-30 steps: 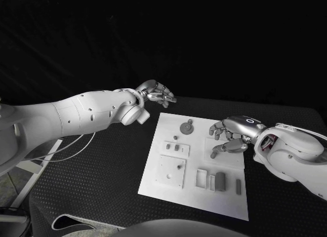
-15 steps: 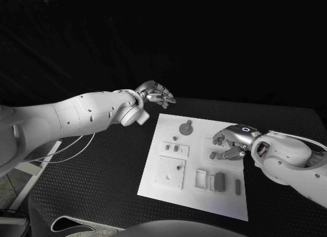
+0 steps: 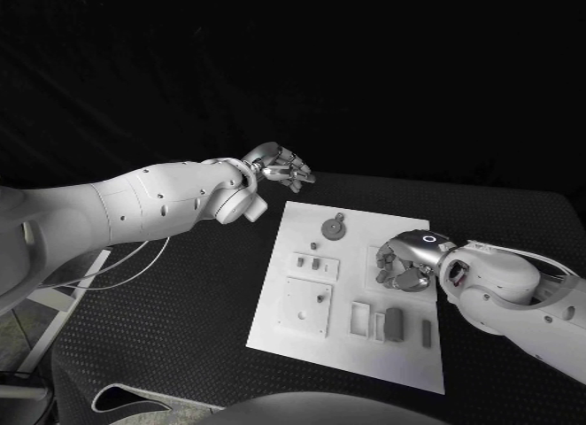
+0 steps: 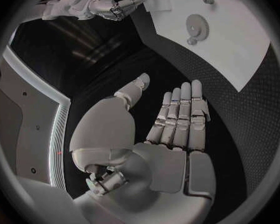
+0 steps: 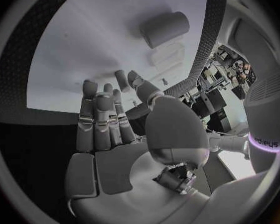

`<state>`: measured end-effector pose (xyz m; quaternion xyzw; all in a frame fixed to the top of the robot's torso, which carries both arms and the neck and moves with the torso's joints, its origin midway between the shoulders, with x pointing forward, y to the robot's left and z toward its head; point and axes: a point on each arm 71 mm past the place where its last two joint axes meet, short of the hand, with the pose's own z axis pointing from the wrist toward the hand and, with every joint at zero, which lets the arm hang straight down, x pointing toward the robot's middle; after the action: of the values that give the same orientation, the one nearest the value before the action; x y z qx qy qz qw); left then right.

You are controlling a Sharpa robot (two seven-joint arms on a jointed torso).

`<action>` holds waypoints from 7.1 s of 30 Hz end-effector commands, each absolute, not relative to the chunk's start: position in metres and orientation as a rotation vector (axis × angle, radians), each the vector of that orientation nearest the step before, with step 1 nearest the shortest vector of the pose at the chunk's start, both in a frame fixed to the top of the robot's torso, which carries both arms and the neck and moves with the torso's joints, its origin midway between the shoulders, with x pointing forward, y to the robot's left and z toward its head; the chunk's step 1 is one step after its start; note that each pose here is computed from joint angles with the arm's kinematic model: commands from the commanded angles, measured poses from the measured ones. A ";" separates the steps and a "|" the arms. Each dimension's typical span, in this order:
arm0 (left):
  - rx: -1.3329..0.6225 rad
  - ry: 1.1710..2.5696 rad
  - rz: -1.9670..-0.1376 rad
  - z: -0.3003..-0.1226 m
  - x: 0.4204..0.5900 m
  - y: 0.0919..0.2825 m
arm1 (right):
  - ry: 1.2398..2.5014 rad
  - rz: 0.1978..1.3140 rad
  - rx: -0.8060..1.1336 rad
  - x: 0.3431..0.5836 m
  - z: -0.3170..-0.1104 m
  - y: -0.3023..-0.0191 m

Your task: Assemble the parts on the task board

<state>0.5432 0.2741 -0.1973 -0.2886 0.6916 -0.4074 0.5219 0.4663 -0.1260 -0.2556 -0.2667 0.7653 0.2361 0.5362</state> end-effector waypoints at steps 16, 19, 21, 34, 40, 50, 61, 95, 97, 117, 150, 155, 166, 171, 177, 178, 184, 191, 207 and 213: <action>-0.678 1.659 -0.994 -0.196 0.543 0.273 | 1.821 0.575 -0.662 0.465 -0.260 -0.121; -0.678 1.658 -0.993 -0.196 0.543 0.273 | 1.822 0.579 -0.663 0.464 -0.260 -0.119; -0.678 1.659 -0.993 -0.196 0.543 0.273 | 1.822 0.582 -0.665 0.464 -0.261 -0.117; -0.678 1.659 -0.994 -0.196 0.543 0.273 | 1.784 0.576 -0.636 0.466 -0.261 -0.118; -0.679 1.659 -0.992 -0.196 0.543 0.274 | 1.780 0.578 -0.626 0.466 -0.260 -0.120; -0.678 1.658 -0.993 -0.196 0.543 0.274 | 1.757 0.586 -0.604 0.466 -0.258 -0.124; -0.679 1.656 -0.991 -0.196 0.543 0.274 | 1.728 0.608 -0.594 0.462 -0.249 -0.123; -0.672 1.663 -1.006 -0.197 0.544 0.267 | 1.701 0.984 -0.720 0.396 -0.250 -0.003; -0.671 1.663 -1.008 -0.197 0.544 0.266 | 1.708 0.985 -0.726 0.395 -0.254 0.001; -0.670 1.666 -1.011 -0.197 0.544 0.265 | 1.765 0.949 -0.749 0.393 -0.282 0.009; -0.672 1.666 -1.009 -0.197 0.544 0.266 | 1.805 0.887 -0.807 0.394 -0.294 0.007; -0.673 1.665 -1.008 -0.197 0.544 0.266 | 1.818 0.891 -0.823 0.390 -0.298 0.007; -0.674 1.670 -1.006 -0.197 0.544 0.267 | 1.833 0.946 -0.791 0.386 -0.297 0.010; -0.674 1.670 -1.007 -0.197 0.544 0.266 | 1.803 0.952 -0.735 0.389 -0.295 0.008; -0.677 1.672 -1.003 -0.197 0.544 0.267 | 1.794 0.948 -0.717 0.391 -0.294 0.007; -0.677 1.672 -1.003 -0.197 0.544 0.268 | 1.790 0.945 -0.710 0.392 -0.294 0.006; -0.677 1.671 -1.003 -0.197 0.544 0.268 | 1.781 0.942 -0.694 0.393 -0.294 0.003; -0.678 1.670 -0.999 -0.197 0.544 0.269 | 1.745 0.970 -0.666 0.390 -0.286 -0.003; -0.687 1.654 -0.987 -0.198 0.547 0.275 | 1.716 1.008 -0.359 0.440 -0.215 -0.061; -0.689 1.653 -0.985 -0.199 0.547 0.276 | 1.800 0.902 -0.277 0.468 -0.201 -0.121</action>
<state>0.5469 0.2783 -0.1996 -0.2910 0.6923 -0.4029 0.5231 0.4665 -0.1147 -0.1975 -0.1434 0.7277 0.3650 0.5627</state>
